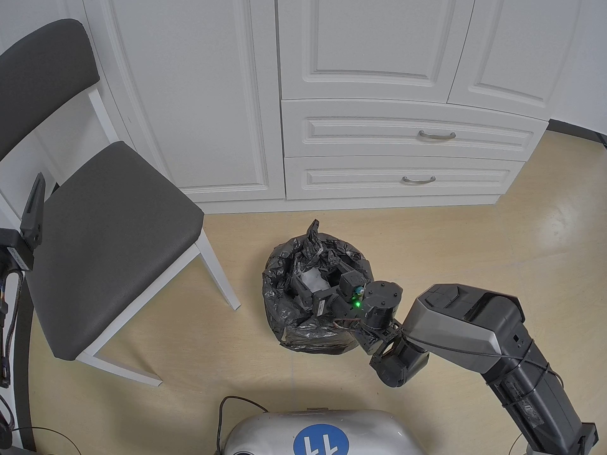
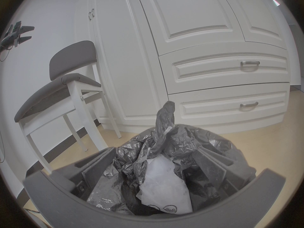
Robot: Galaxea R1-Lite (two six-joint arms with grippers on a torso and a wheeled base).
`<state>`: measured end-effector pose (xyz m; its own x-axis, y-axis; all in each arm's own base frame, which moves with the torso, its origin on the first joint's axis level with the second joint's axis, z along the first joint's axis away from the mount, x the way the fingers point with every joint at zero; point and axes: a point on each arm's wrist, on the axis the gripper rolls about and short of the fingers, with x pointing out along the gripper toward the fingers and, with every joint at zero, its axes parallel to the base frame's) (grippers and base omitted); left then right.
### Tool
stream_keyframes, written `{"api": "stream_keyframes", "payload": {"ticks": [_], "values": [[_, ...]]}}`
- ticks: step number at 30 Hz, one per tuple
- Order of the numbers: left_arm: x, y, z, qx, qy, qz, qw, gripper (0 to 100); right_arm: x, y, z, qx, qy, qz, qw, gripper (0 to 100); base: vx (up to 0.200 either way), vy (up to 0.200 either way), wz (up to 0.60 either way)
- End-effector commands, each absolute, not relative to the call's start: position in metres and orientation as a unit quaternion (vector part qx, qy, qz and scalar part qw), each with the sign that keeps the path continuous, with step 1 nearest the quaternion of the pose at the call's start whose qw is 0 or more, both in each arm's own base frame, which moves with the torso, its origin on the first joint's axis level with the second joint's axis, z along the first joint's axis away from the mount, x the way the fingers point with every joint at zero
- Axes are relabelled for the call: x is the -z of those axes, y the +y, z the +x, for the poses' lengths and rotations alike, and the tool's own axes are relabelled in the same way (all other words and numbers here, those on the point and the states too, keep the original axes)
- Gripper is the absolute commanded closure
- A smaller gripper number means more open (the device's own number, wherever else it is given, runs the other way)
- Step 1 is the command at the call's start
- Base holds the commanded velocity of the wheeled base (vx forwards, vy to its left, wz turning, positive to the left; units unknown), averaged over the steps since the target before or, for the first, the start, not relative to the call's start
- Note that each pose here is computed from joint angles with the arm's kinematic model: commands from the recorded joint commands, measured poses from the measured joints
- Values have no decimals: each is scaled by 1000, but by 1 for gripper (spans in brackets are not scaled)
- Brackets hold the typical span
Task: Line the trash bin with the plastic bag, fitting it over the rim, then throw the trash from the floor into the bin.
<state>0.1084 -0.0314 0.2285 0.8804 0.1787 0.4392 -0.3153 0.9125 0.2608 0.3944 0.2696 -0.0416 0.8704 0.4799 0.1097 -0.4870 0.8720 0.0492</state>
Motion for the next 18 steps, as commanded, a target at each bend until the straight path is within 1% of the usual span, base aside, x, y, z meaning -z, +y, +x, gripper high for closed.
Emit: {"api": "stream_keyframes", "payload": {"ticks": [1, 4, 5, 6, 9, 11, 12, 13, 15, 16, 17, 18], "values": [[-227, -32, 109, -128, -204, 167, 956, 0, 9, 265, 388, -249, -69, 43, 965, 0, 0, 0, 0], [-225, -33, 110, -126, -199, 169, 957, 0, -24, 252, 375, -239, -77, 20, 968, 0, 0, 0, 0], [-225, -33, 110, -126, -199, 169, 957, 0, -25, 252, 374, -238, -77, 18, 968, 0, 0, 0, 0], [-222, -33, 111, -123, -193, 172, 958, 0, -44, 235, 364, -226, -77, -8, 971, 0, 0, 0, 0], [-216, -35, 114, -107, -183, 183, 960, 0, -72, 213, 343, -216, -80, -41, 972, 0, 0, 0, 0], [-214, -35, 114, -100, -182, 185, 961, 0, -80, 208, 336, -215, -77, -46, 972, 0, 0, 0, 0], [-213, -36, 115, -96, -179, 185, 961, 0, -95, 199, 327, -212, -77, -46, 973, 0, 0, 0, 0], [-213, -36, 115, -96, -179, 185, 961, 0, -95, 199, 327, -212, -77, -46, 973, 0, 0, 0, 0], [-213, -35, 115, -96, -180, 184, 961, 0, -119, 187, 318, -202, -97, -42, 974, 0, 0, 0, 0], [-213, -35, 115, -96, -180, 184, 961, 0, -119, 187, 318, -202, -97, -42, 974, 0, 0, 0, 0], [-214, -34, 112, -99, -186, 180, 961, 0, -136, 173, 309, -192, -104, -43, 975, 0, 0, 0, 0], [-215, -33, 111, -101, -188, 179, 961, 0, -144, 165, 302, -185, -102, -48, 976, 0, 0, 0, 0]]}}
